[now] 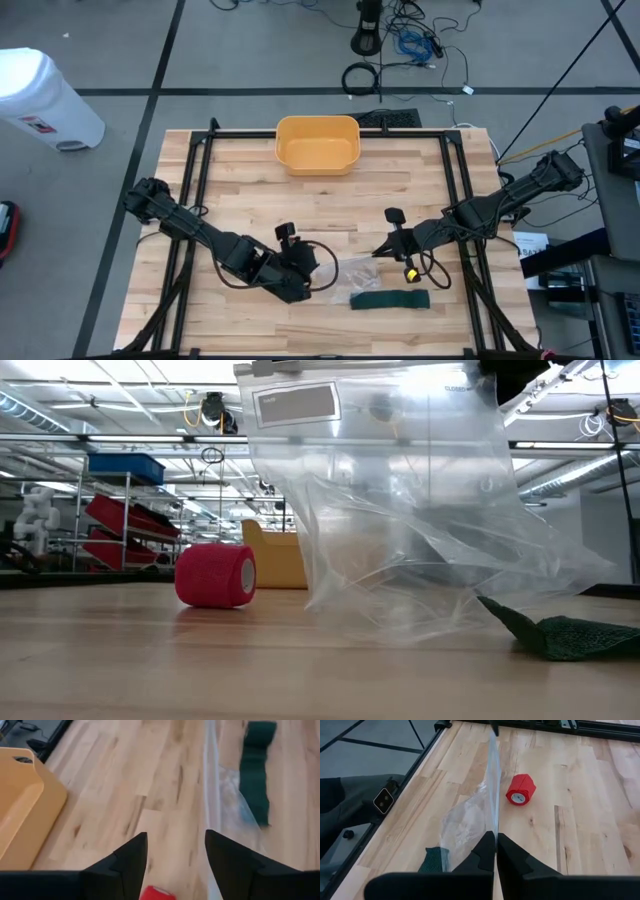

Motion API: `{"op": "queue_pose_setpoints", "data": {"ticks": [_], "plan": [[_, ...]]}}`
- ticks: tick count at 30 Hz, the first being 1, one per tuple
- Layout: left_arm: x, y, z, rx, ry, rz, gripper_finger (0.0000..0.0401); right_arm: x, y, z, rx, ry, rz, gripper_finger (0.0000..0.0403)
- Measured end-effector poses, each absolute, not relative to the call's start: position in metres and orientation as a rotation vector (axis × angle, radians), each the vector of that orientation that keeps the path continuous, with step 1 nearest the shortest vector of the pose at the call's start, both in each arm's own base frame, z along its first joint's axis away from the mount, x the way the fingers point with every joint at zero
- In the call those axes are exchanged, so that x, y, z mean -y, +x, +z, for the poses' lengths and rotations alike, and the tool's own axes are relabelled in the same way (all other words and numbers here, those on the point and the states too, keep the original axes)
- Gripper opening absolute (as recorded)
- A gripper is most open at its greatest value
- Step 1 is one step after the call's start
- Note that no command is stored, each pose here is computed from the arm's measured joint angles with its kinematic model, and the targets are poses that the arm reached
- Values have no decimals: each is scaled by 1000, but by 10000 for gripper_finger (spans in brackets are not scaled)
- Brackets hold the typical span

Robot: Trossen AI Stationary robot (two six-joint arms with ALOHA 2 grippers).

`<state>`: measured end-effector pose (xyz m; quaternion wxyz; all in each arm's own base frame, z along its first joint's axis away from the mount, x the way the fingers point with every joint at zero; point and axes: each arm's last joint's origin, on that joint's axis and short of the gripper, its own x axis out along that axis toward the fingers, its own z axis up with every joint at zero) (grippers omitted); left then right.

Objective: Roll bandage
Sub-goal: Open the transparent zip bag

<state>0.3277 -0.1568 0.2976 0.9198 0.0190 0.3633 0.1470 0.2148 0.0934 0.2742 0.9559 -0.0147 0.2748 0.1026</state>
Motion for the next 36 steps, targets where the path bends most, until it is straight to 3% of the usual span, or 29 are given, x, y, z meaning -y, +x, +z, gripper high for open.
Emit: {"op": "queue_pose_setpoints", "data": {"ticks": [8, 36], "plan": [[141, 346, 306, -653, -20, 286, 205, -94, 215, 275, -545, -31, 211, 0], [139, 349, 295, -700, -54, 194, 205, -94, 215, 275, -543, -36, 212, 0]]}}
